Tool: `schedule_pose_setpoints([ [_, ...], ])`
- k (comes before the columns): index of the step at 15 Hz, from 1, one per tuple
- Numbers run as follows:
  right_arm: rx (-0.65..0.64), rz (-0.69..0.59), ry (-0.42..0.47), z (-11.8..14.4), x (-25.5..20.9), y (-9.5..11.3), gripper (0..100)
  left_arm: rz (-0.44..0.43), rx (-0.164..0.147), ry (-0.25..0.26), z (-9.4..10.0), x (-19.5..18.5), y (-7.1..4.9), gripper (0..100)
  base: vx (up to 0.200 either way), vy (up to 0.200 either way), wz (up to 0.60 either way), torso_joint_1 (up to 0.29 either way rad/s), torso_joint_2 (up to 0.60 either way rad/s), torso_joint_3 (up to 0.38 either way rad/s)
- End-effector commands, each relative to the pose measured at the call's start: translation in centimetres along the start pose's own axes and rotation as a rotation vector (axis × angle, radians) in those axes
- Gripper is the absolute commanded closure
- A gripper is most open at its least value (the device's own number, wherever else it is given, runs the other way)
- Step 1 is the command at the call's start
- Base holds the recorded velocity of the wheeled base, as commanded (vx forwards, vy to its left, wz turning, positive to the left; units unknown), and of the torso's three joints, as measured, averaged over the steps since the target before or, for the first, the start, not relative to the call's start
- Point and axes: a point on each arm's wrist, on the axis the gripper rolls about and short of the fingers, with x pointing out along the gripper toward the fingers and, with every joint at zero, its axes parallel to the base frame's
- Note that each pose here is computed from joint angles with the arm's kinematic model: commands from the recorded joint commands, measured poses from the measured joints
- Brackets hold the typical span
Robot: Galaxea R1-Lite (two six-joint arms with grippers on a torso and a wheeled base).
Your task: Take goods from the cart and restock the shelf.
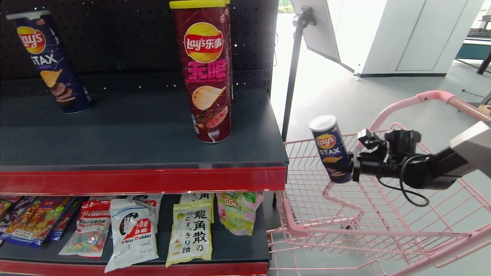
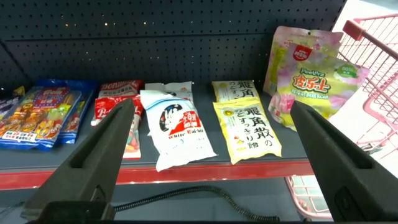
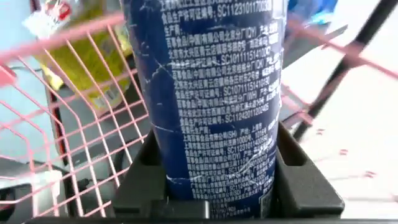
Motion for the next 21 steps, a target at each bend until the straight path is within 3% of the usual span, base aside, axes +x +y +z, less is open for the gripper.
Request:
schedule_pose_setpoints([
  [1,-0.039,-0.113,-0.033,5.2,-6.0,1.2,100,0.0,0.0,0.001,0.0,0.0,0.0,0,0.0,0.0,0.0,0.0,0.0,0.0],
  [4,-0.019,-0.22,-0.088,10.7,-11.6,3.8,100,-0.002,0.0,0.001,0.0,0.0,0.0,0,0.0,0.0,0.0,0.0,0.0,0.0],
  [5,-0.026,-0.235,-0.127,14.0,-13.0,6.2,100,-0.002,0.0,0.001,0.0,0.0,0.0,0,0.0,0.0,0.0,0.0,0.0,0.0],
  [6,-0.019,-0.232,-0.142,15.0,-13.3,7.2,100,0.0,0.0,0.001,0.0,0.0,0.0,0,0.0,0.0,0.0,0.0,0.0,0.0],
  [8,0.011,-0.173,-0.214,19.1,-13.5,12.4,100,-0.002,0.0,0.001,0.0,0.0,0.0,0,0.0,0.0,0.0,0.0,0.0,0.0],
  [9,0.019,-0.164,-0.226,19.6,-13.4,13.3,100,0.0,0.0,0.001,0.0,0.0,0.0,0,0.0,0.0,0.0,0.0,0.0,0.0],
  [12,0.167,-0.024,-0.327,22.9,-11.4,21.5,100,0.0,0.0,0.001,0.0,0.0,0.0,0,0.0,0.0,0.0,0.0,0.0,0.0],
  [13,0.217,0.025,-0.331,22.9,-10.8,23.2,100,-0.002,0.0,0.001,0.0,0.0,0.0,0,0.0,0.0,0.0,0.0,0.0,0.0],
  [16,0.227,0.115,-0.308,20.8,-9.6,25.5,100,0.0,0.0,0.001,0.0,0.0,0.0,0,0.0,0.0,0.0,0.0,0.0,0.0],
  [21,0.145,0.229,-0.272,19.5,-8.1,27.5,100,0.0,-0.001,0.001,0.0,0.0,0.0,0,0.0,0.0,0.0,0.0,0.0,0.0],
])
